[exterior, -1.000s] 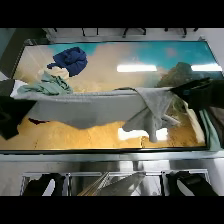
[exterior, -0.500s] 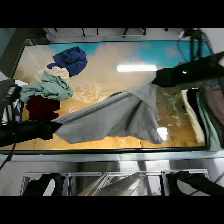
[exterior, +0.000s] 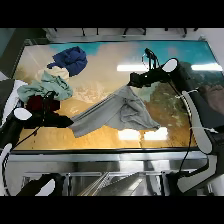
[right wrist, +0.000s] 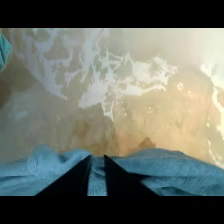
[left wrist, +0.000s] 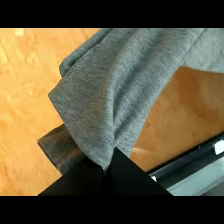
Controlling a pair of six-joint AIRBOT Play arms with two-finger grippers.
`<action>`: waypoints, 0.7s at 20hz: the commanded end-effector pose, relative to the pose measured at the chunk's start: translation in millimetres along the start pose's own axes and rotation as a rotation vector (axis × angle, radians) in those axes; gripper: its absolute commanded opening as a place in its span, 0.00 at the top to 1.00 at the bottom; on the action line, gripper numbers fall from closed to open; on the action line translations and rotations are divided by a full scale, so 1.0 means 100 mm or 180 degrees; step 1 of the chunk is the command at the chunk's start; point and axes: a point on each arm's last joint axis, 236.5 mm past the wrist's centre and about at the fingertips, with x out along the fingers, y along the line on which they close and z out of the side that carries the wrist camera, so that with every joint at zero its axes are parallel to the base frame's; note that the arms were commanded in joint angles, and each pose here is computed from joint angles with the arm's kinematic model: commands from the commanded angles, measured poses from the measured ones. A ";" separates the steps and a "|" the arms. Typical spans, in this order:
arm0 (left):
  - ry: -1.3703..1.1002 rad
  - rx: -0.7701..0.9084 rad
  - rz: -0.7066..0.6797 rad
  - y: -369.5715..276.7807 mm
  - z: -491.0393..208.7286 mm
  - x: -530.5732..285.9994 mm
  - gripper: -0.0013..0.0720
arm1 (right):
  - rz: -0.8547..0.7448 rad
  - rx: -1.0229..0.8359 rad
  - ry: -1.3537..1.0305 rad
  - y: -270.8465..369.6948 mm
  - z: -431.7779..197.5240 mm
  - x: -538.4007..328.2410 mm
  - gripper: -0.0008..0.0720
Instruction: Fold the shirts.
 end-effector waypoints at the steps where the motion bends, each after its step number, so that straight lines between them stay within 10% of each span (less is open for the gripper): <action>1: 0.0100 -0.0062 -0.0003 0.19 0.21 0.22 0.97 | 0.0086 0.0006 -0.0137 -0.05 0.12 0.10 0.00; 14: 0.0672 0.0008 -0.0213 0.22 0.05 0.37 0.97 | -0.0639 0.0340 0.1112 -1.21 -0.82 -0.32 0.02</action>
